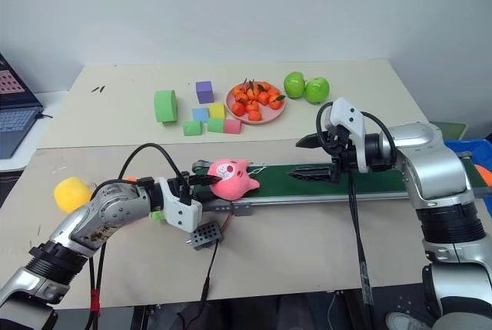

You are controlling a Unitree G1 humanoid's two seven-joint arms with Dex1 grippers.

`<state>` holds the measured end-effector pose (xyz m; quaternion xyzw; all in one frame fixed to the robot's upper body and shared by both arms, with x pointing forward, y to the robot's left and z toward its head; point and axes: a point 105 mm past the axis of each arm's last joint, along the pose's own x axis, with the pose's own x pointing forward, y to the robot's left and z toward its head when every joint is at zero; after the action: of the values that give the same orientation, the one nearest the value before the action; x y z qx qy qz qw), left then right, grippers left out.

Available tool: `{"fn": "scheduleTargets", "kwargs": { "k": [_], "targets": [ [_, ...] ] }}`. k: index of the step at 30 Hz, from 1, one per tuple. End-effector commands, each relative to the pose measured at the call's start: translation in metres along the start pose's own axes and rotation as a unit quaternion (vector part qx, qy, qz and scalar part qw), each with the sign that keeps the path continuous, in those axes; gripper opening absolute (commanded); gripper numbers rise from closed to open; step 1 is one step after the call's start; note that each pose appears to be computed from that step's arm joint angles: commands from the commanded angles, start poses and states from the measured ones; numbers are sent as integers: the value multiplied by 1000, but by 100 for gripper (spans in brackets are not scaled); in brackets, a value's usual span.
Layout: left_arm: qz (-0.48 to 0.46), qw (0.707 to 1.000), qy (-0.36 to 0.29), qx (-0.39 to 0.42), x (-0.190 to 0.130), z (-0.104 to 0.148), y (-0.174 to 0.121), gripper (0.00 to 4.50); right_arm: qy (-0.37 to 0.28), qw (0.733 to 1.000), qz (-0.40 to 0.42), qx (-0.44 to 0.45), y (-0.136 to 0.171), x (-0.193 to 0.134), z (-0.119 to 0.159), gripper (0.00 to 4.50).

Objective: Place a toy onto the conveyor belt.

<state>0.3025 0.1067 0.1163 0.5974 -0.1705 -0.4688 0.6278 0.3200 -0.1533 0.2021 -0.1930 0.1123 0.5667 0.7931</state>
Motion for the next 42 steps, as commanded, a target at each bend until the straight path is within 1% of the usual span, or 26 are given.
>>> {"fn": "scheduleTargets", "kwargs": {
  "k": [1,3,4,5,6,7,8,10,11,12,14,15,17,19,22,25,28,35,42],
  "targets": [
    [7,999,-4,-36,-10,1,14,296,-7,1000,0,-16,2,-8,11,450],
    [16,998,8,-62,-17,-5,27,361,-6,1000,2,-14,2,-8,10,450],
    [31,996,8,-83,-22,-6,38,380,-6,1000,3,-14,2,-8,10,450],
    [41,994,6,-98,-25,-6,45,417,-6,1000,3,-14,2,-8,11,450],
    [60,989,8,-137,-29,-8,56,444,-6,1000,4,-14,2,-8,11,450],
    [79,977,4,-198,-35,-11,68,444,-6,1000,4,-14,1,-8,11,450],
    [87,967,-1,-241,-38,-11,74,444,-6,1000,4,-14,1,-8,11,450],
    [96,947,-15,-307,-44,-10,84,444,-5,1000,4,-14,1,-8,11,450],
    [106,919,-30,-378,-49,-11,93,444,-4,1000,3,-15,0,-9,10,450],
    [89,897,-42,-431,-51,-7,92,444,-1,1000,1,-16,-1,-10,9,450],
    [62,866,-59,-492,-55,1,91,444,5,1000,-2,-18,-2,-12,8,450],
    [57,862,-66,-500,-58,5,92,444,8,1000,-5,-20,-3,-13,7,450],
    [59,853,-69,-514,-69,5,101,444,17,999,-12,-27,-5,-16,7,450],
    [52,855,-64,-512,-80,6,106,444,20,999,-15,-34,-4,-18,9,450],
    [40,853,-81,-514,-87,16,115,444,4,999,-24,-46,-4,-19,17,450],
    [49,851,-101,-513,-83,25,125,444,-28,998,-27,-51,-2,-20,33,450],
    [59,846,-107,-519,-75,26,128,444,-47,997,-24,-56,2,-21,42,450],
    [56,832,-122,-539,-63,30,127,444,-61,996,-34,-53,2,-20,44,450],
    [53,832,-132,-536,-54,33,137,444,-73,995,-46,-49,1,-19,46,450]
  ]
}}
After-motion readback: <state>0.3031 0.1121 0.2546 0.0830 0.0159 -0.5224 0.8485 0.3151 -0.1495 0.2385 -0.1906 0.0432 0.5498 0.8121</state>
